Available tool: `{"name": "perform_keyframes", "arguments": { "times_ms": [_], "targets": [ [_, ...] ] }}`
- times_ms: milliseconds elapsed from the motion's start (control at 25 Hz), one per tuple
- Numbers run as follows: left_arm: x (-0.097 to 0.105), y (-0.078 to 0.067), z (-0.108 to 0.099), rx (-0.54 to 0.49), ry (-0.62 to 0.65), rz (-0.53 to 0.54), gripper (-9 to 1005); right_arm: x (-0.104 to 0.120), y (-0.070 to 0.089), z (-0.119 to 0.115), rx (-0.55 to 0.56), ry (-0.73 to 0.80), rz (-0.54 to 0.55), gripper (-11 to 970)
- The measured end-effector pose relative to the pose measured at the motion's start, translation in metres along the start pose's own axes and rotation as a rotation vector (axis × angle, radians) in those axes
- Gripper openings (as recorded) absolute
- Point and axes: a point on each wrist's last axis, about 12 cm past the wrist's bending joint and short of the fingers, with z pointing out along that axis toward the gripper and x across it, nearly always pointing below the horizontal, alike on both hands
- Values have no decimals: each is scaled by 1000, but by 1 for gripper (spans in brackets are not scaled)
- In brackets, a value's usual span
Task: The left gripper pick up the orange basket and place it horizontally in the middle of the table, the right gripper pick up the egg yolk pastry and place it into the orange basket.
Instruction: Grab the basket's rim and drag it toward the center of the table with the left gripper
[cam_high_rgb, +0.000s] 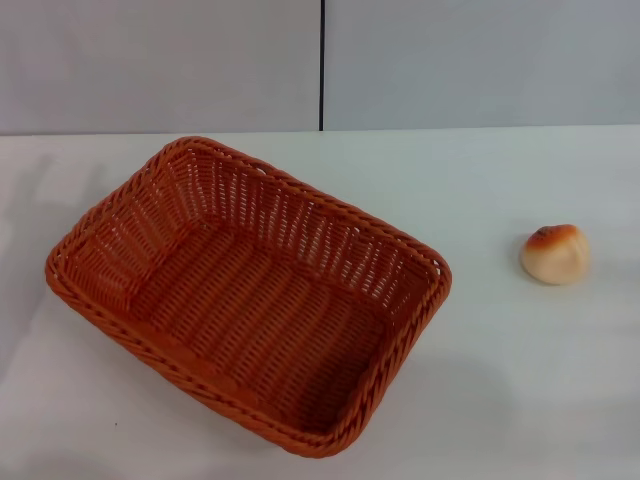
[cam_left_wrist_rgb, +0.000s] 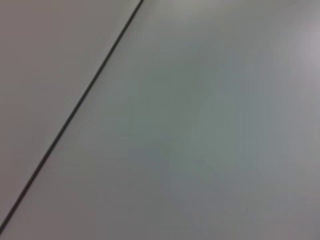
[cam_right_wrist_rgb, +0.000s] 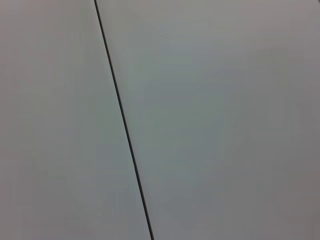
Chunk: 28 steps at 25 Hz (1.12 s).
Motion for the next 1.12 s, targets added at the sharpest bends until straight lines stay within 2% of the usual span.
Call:
{"name": "perform_keyframes", "arguments": {
  "times_ms": [400, 720, 800, 840, 880, 1000, 1080, 1120],
  "targets": [
    [1, -3, -9, 27, 33, -61, 802, 1, 3, 2, -10, 1, 20, 665],
    [-3, 0, -4, 90, 81, -79, 801, 2, 3, 2, -14, 13, 24, 665],
    [-10, 5, 12, 188, 158, -94, 801, 3, 3, 1, -12, 15, 24, 665],
    [-10, 5, 12, 188, 158, -94, 801, 3, 3, 0, -10, 18, 24, 666],
    [-18, 8, 28, 269, 225, -110, 801, 3, 2, -2, -5, 23, 25, 666],
    [-30, 11, 51, 354, 312, -128, 801, 4, 1, -4, 3, 30, 25, 665],
    [-43, 12, 79, 421, 438, -148, 801, 4, -1, -6, 16, 40, 23, 665],
    [-43, 12, 79, 421, 438, -148, 801, 4, -1, -6, 16, 40, 23, 665]
  ]
}}
